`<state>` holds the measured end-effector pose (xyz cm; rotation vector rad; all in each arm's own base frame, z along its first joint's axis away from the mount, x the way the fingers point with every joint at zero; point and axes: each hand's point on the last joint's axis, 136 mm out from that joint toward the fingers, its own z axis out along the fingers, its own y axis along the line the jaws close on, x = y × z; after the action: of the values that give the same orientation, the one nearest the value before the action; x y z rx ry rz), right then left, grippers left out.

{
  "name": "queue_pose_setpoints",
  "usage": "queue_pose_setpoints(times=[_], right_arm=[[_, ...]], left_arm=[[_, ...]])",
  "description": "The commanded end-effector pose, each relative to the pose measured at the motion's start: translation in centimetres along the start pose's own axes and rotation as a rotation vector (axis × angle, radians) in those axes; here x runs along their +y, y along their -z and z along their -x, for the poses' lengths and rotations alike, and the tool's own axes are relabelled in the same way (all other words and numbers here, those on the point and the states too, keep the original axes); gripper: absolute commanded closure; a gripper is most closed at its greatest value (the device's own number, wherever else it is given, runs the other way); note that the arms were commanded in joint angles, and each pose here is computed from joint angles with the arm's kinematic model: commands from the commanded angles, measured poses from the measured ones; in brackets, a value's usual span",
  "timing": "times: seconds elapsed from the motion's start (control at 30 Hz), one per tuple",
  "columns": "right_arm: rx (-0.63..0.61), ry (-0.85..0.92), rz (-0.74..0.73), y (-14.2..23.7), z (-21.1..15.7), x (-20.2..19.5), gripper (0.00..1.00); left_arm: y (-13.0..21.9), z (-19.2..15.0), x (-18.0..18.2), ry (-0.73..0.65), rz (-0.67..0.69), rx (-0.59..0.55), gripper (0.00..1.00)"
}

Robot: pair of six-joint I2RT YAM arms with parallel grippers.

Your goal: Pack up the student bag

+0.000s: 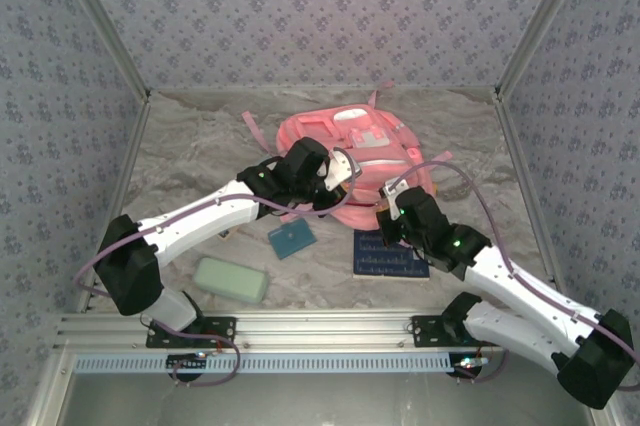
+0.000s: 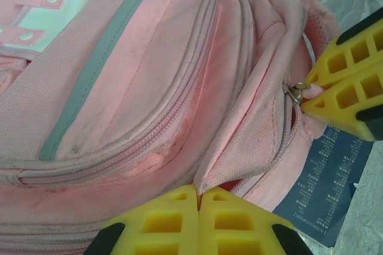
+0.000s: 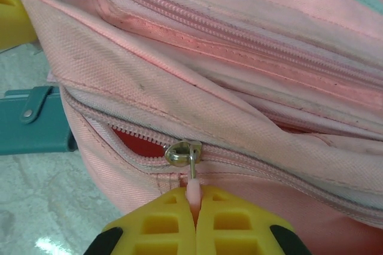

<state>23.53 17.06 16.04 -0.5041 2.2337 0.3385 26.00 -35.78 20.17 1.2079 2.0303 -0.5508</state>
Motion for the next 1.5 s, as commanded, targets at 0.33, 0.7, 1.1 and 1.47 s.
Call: queue_pose_setpoints(times=[0.33, 0.7, 1.1, 1.47], right_arm=[[0.172, -0.089, 0.15, 1.1, -0.5, 0.1, 1.0], [0.406, -0.194, 0.096, 1.6, -1.7, -3.0, 1.0], [0.325, -0.277, -0.222, 1.0, -0.2, -9.9, 1.0], [0.27, -0.299, 0.032, -0.9, 2.4, -5.3, 1.0]], left_arm=[[2.3, 0.8, 1.3, -0.075, 0.067, -0.044, 1.0], [3.0, 0.4, 1.8, -0.123, 0.105, -0.044, 1.0], [4.5, -0.2, 2.6, -0.171, 0.175, -0.071, 1.0], [5.3, -1.2, 3.9, -0.15, 0.246, -0.043, 1.0]])
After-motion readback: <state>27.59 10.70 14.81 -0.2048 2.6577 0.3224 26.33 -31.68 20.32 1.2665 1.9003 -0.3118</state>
